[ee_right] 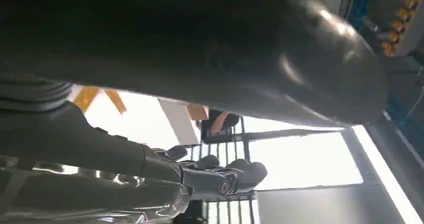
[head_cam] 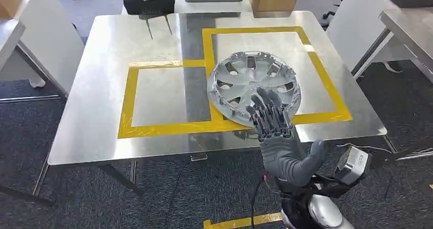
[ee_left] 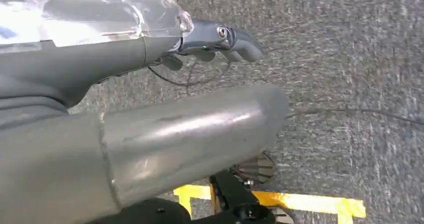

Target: Take the parts from the cabinet and place them on the table.

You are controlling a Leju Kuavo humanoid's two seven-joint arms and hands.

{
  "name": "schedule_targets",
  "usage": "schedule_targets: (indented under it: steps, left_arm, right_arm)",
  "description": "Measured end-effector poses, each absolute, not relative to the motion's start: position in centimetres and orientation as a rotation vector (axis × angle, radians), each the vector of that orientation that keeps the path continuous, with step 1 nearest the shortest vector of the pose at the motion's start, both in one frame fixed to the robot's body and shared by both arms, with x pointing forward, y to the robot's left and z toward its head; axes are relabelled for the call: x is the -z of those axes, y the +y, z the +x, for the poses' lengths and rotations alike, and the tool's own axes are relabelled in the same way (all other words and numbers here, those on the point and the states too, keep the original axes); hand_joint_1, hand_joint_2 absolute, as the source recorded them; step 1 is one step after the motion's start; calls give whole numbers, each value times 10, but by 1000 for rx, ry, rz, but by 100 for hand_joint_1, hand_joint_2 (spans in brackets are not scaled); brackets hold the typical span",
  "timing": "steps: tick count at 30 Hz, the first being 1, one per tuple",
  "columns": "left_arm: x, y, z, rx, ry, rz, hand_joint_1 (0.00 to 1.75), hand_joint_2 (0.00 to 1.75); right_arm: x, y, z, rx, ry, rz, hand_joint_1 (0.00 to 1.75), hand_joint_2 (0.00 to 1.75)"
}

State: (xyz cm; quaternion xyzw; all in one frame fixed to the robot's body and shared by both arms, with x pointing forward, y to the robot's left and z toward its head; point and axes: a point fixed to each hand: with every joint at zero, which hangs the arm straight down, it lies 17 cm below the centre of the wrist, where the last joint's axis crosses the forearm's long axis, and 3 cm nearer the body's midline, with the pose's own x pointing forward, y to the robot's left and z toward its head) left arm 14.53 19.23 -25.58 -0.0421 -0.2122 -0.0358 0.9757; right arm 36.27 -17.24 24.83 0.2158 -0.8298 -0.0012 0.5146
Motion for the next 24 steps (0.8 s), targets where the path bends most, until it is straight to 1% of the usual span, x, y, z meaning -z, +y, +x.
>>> schedule_targets:
  steps: [6,14,24]
  left_arm:
    - [258,199,143,69,-413,-75,0,0]
    - [257,203,147,88,-437,-69,0,0]
    - [258,204,145,83,-419,-66,0,0]
  right_arm:
    - [-218,-177,356,48,-1921,491,0,0]
    - [-208,-181,362,45,-1916,380,0,0]
    - [-191,-189,365,70,-1878,356,0,0]
